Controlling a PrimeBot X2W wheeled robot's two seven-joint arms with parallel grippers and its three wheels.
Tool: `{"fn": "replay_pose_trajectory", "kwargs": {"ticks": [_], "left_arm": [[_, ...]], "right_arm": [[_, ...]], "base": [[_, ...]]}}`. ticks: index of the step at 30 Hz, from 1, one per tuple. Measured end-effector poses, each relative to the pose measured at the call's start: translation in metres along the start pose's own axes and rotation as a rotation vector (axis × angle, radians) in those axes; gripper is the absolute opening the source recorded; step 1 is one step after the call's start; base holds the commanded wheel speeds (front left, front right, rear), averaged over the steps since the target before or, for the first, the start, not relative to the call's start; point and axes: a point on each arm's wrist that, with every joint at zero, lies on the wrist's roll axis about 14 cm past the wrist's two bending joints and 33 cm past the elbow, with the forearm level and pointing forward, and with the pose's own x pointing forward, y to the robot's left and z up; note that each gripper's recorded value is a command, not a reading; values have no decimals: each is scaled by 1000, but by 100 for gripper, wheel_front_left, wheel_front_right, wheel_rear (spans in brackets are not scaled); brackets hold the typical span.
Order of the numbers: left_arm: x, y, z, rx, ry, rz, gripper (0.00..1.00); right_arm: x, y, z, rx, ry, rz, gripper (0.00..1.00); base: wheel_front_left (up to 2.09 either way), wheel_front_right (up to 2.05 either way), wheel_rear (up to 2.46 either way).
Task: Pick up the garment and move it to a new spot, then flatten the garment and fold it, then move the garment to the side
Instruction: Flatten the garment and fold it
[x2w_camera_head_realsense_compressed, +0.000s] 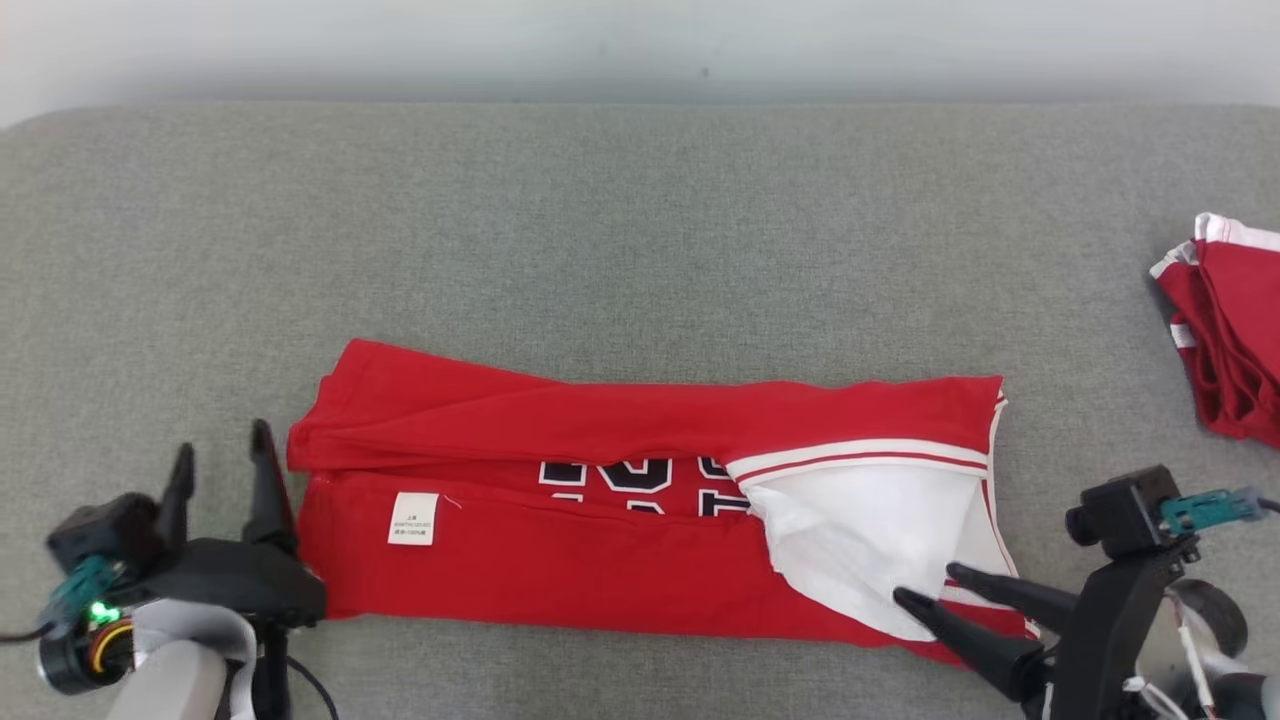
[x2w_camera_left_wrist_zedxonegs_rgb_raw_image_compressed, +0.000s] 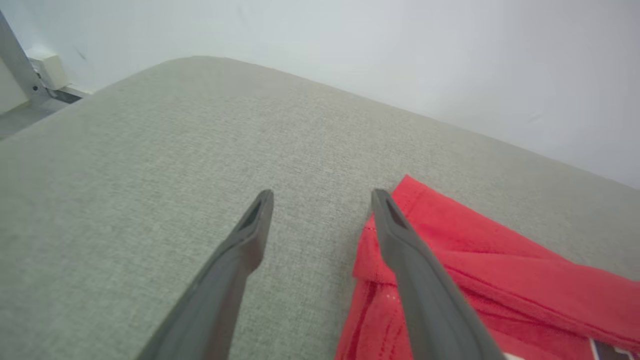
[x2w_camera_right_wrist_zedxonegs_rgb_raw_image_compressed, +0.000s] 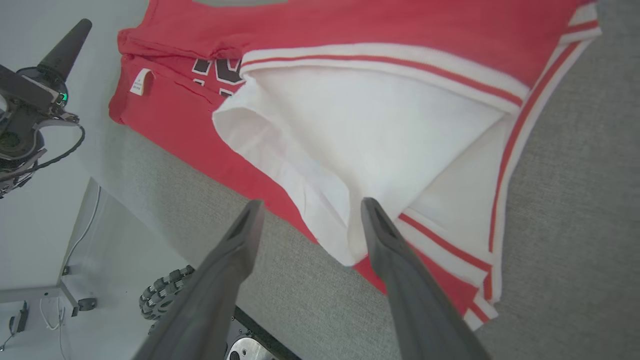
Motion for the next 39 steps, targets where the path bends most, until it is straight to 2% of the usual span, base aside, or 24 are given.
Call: {"fn": "replay_pose_trajectory", "kwargs": {"ticks": [4, 7, 11, 14, 17, 21, 27, 32, 39], "left_arm": [[-17, -3, 33, -12, -132, -13, 100], [-39, -18, 50, -3, -217, -53, 100], [-69, -36, 65, -15, -290, -138, 100], [-85, -45, 70, -28, -315, -200, 100], [-96, -47, 71, -19, -327, -233, 100], [-104, -49, 60, -13, -294, -265, 100], [-111, -41, 50, 15, -246, -276, 100], [-115, -33, 48, 24, -221, -271, 100], [-121, -24, 46, 42, -205, -252, 100]], "right_arm": [[-9, -2, 14, 2, -86, -22, 100], [-18, -9, 22, 31, -172, -66, 100], [-31, -30, 30, 100, -304, -175, 100], [-34, -46, 23, 168, -344, -268, 100], [-28, -48, 15, 216, -326, -308, 100], [-17, -49, 16, 222, -276, -341, 100], [-12, -55, 25, 171, -199, -407, 100], [-9, -68, 18, 160, -92, -474, 100], [-2, -72, 17, 146, -18, -502, 100]], "base": [[0, 0, 0], [0, 0, 0], [0, 0, 0], [0, 0, 0], [0, 0, 0], [0, 0, 0], [0, 0, 0], [0, 0, 0], [0, 0, 0]]}}
